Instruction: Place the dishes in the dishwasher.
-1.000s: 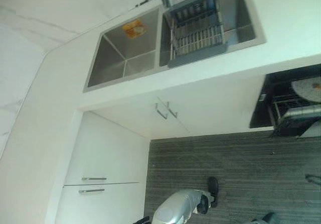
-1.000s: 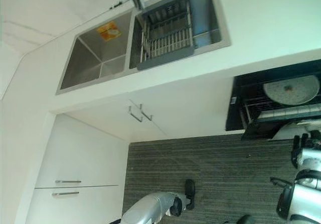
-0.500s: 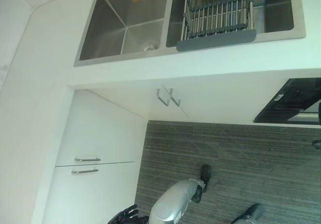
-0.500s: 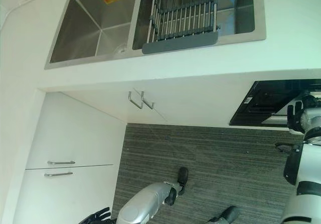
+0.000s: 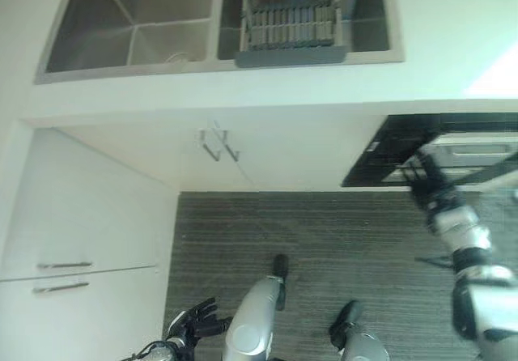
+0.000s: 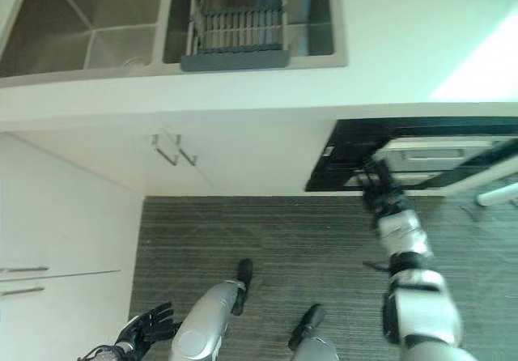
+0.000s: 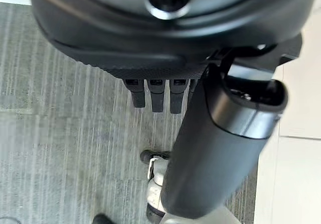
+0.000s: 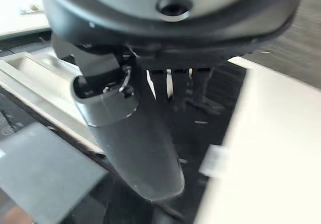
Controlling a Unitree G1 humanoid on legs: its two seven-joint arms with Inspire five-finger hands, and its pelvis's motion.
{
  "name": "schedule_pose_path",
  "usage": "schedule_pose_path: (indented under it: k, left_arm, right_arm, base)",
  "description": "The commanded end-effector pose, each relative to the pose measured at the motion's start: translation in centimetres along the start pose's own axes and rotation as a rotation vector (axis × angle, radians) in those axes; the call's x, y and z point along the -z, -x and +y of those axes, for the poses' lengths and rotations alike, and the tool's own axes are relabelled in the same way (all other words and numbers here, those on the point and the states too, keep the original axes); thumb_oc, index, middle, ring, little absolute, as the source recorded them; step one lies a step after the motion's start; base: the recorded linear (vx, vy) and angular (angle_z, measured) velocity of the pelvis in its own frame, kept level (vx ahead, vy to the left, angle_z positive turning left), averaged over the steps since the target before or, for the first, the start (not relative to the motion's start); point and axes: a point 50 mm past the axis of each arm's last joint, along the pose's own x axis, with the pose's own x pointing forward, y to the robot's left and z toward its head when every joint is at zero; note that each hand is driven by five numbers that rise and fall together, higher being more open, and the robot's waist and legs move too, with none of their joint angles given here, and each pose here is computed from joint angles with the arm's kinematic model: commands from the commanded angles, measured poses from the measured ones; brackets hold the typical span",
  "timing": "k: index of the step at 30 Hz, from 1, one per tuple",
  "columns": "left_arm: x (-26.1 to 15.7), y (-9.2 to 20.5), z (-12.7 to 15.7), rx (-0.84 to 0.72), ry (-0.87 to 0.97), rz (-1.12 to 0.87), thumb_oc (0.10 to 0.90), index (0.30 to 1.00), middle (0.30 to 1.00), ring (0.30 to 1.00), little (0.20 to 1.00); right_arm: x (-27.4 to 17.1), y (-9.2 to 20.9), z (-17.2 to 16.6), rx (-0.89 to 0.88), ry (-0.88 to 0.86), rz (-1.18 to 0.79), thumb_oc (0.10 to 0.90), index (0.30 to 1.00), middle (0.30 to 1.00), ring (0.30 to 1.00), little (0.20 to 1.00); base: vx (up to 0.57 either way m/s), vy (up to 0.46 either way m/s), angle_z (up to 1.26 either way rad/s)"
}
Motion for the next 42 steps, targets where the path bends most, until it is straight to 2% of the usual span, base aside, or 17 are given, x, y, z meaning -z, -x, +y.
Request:
schedule_pose_path:
  k: [1,3,5,7,12,15,18,21,22,24,30,34,37,40,42]
  left_arm:
    - [2.5,2.0,2.9,-0.115,-0.002,0.027,0.800,0.900,0.900,0.900,0.900]
    - [2.2,2.0,2.8,-0.114,0.041,-0.014,0.800,0.900,0.900,0.900,0.900]
    - [2.4,2.1,2.5,-0.113,0.088,-0.040,0.800,0.900,0.900,0.900,0.900]
    - [2.6,2.2,2.2,-0.093,0.151,-0.054,0.800,0.900,0.900,0.900,0.900]
    - [3.0,2.3,1.7,-0.096,0.165,-0.055,0.800,0.900,0.900,0.900,0.900]
    - [1.9,1.1,0.3,-0.062,0.154,-0.051,0.800,0.900,0.900,0.900,0.900]
    - [1.2,0.3,-0.5,-0.036,0.156,-0.023,0.800,0.900,0.900,0.900,0.900]
    - [1.4,0.1,-0.5,-0.034,0.166,0.024,0.800,0.900,0.900,0.900,0.900]
    - [2.0,0.3,-0.4,-0.032,0.180,0.047,0.800,0.900,0.900,0.900,0.900]
    - [2.6,0.4,-0.2,-0.034,0.183,0.077,0.800,0.900,0.900,0.900,0.900]
    - [3.5,0.8,0.6,-0.047,0.109,0.176,0.800,0.900,0.900,0.900,0.900]
    - [2.6,0.4,0.8,-0.061,0.214,0.149,0.800,0.900,0.900,0.900,0.900]
    - [3.4,0.4,0.0,-0.028,0.326,0.210,0.800,0.900,0.900,0.900,0.900]
    - [4.1,0.4,-1.1,-0.003,0.305,0.216,0.800,0.900,0.900,0.900,0.900]
    - [4.4,0.4,-1.7,-0.018,0.305,0.227,0.800,0.900,0.900,0.900,0.900]
  right_arm:
    - [-1.4,0.6,1.7,-0.159,0.100,-0.145,0.800,0.900,0.900,0.900,0.900]
    - [1.4,1.7,-1.4,-0.123,0.124,-0.104,0.800,0.900,0.900,0.900,0.900]
    - [4.2,3.4,-5.5,-0.060,0.221,-0.010,0.800,0.900,0.900,0.900,0.900]
    - [5.2,4.3,-7.4,-0.035,0.290,0.034,0.800,0.900,0.900,0.900,0.900]
    - [6.8,5.8,-10.3,0.019,0.403,0.114,0.800,0.900,0.900,0.900,0.900]
    - [7.4,7.1,-12.8,0.114,0.584,0.141,0.800,0.900,0.900,0.900,0.900]
    - [7.6,8.2,-14.8,0.196,0.604,0.159,0.800,0.900,0.900,0.900,0.900]
    - [8.2,9.3,-16.6,0.263,0.630,0.210,0.800,0.900,0.900,0.900,0.900]
    - [8.7,10.0,-17.4,0.295,0.718,0.271,0.800,0.900,0.900,0.900,0.900]
    - [9.3,11.0,-18.6,0.329,0.783,0.342,0.800,0.900,0.900,0.900,0.900]
    - [11.3,14.0,-21.4,0.456,0.707,0.481,0.800,0.900,0.900,0.900,0.900]
    - [12.2,15.3,-22.1,0.423,0.777,0.568,0.800,0.900,0.900,0.900,0.900]
    - [12.5,15.6,-22.3,0.423,0.833,0.614,0.800,0.900,0.900,0.900,0.900]
    - [13.3,16.5,-22.8,0.447,0.806,0.676,0.800,0.900,0.900,0.900,0.900]
    - [13.8,17.3,-23.2,0.463,0.870,0.746,0.800,0.900,0.900,0.900,0.900]
  base:
    - [-0.11,-0.136,-0.37]
    - [-0.14,-0.156,-0.35]
    - [-0.16,-0.210,-0.48]
    - [-0.05,-0.143,-0.33]
    - [-0.04,-0.125,-0.05]
    - [-0.14,-0.016,0.39]
    - [-0.07,0.201,0.84]
    - [0.07,0.287,0.73]
    - [0.14,0.329,0.38]
    - [0.13,0.304,0.15]
    - [0.13,0.201,0.21]
    - [0.02,-0.139,0.13]
    - [0.06,-0.176,0.10]
    - [0.08,-0.180,0.15]
    - [0.04,-0.121,0.10]
